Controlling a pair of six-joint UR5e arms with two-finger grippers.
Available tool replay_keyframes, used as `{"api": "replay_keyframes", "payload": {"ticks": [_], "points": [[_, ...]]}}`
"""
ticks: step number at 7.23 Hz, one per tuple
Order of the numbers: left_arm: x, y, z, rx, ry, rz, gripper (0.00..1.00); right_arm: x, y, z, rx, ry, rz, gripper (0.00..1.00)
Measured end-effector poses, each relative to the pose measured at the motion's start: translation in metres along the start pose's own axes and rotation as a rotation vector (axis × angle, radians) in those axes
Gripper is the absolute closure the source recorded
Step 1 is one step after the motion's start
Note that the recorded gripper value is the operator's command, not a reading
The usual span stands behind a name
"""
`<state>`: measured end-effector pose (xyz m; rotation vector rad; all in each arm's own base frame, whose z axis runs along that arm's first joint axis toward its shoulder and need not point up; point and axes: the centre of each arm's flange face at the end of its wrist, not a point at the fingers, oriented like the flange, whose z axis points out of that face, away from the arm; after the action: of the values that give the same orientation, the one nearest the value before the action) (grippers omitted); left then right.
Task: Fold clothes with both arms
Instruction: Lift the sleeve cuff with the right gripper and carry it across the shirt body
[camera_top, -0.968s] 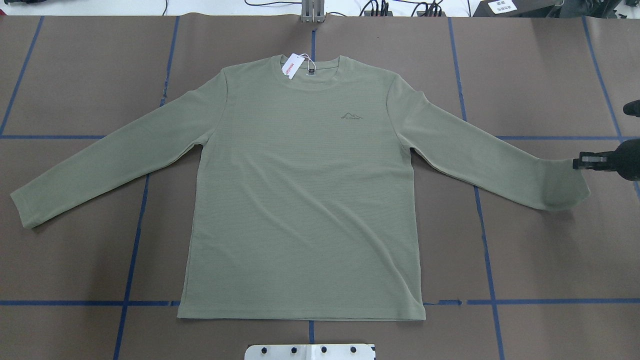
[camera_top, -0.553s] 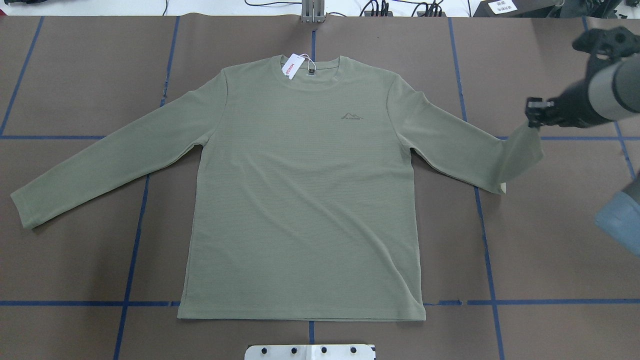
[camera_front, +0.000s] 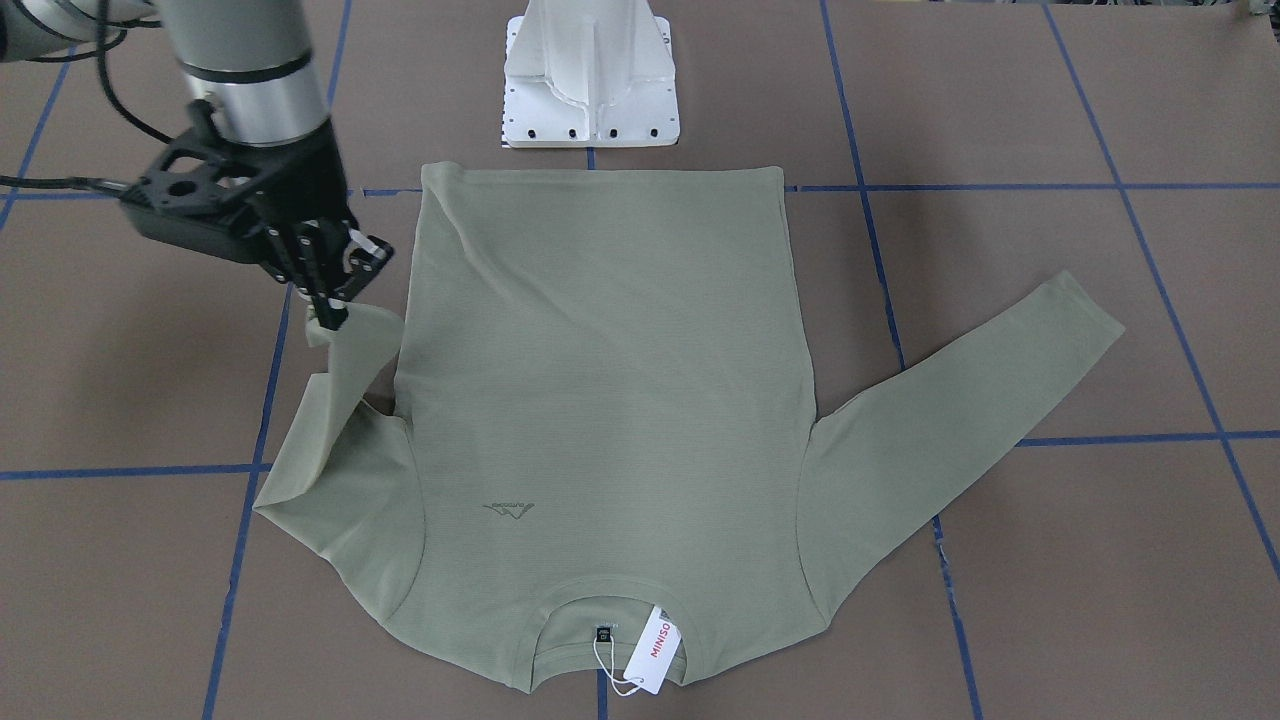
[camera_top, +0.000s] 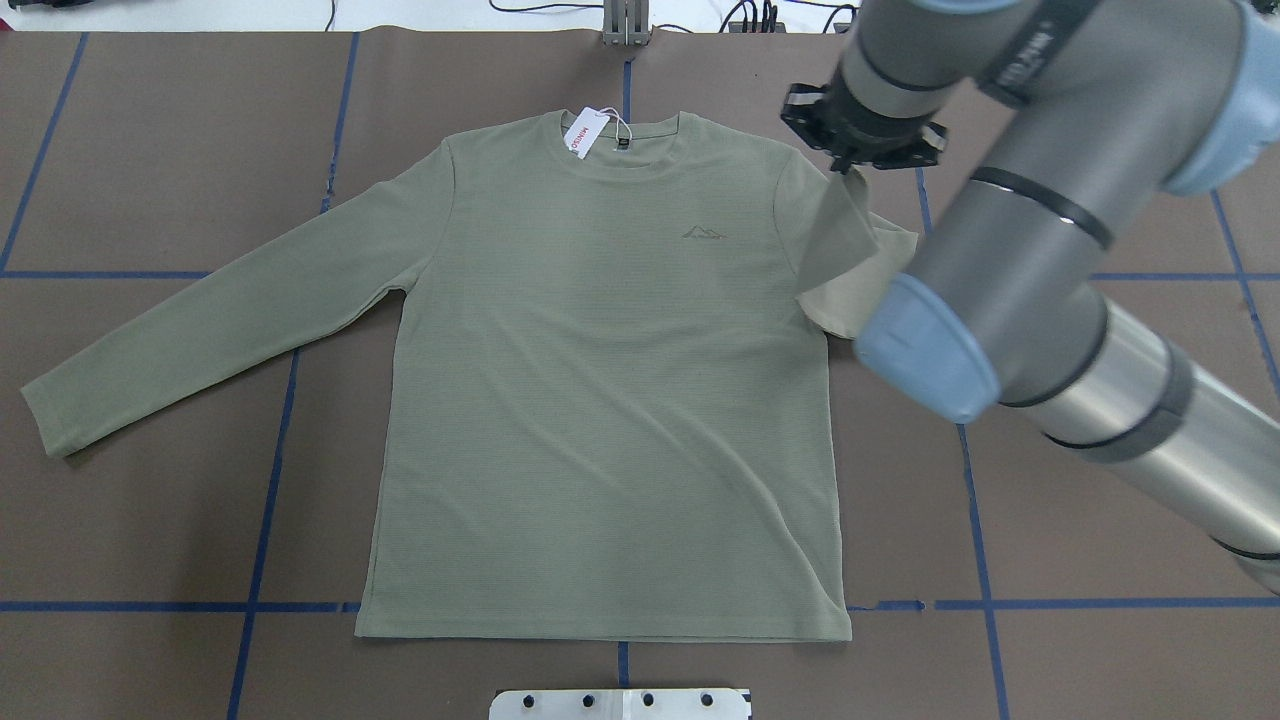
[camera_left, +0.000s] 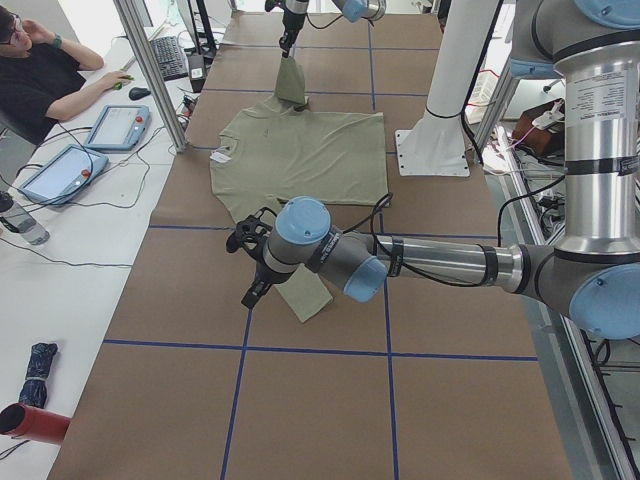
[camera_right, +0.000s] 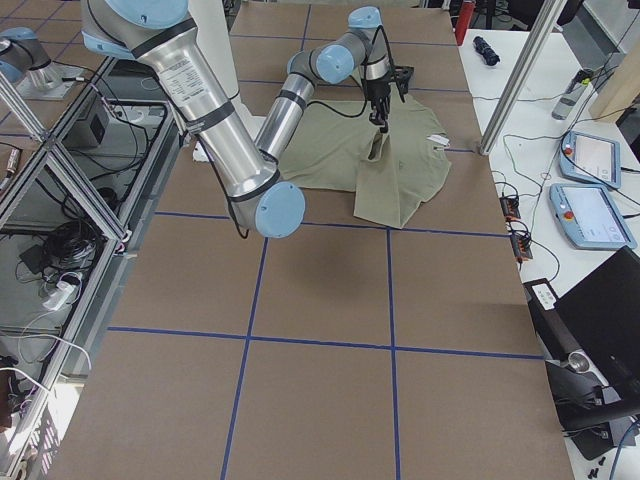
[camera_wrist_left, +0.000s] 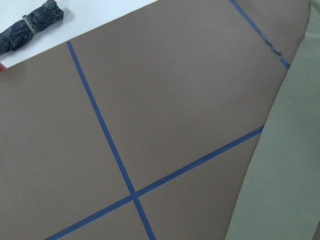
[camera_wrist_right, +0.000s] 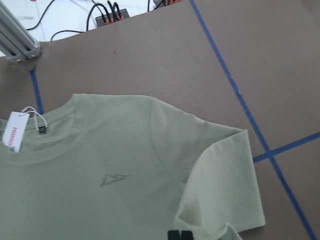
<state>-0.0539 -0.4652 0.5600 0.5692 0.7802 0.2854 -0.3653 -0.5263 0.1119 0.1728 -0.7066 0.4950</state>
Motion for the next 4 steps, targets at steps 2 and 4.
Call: {"api": "replay_keyframes", "payload": {"ticks": [2, 4], "points": [[-0.002, 0.002, 0.001, -0.003, 0.0, -0.003, 0.0, -0.127, 0.023, 0.007, 0.048, 0.009, 0.049, 1.0], [-0.003, 0.003, 0.002, -0.005, 0.0, -0.006, 0.0, -0.214, 0.053, 0.031, 0.128, -0.043, 0.026, 1.0]]}}
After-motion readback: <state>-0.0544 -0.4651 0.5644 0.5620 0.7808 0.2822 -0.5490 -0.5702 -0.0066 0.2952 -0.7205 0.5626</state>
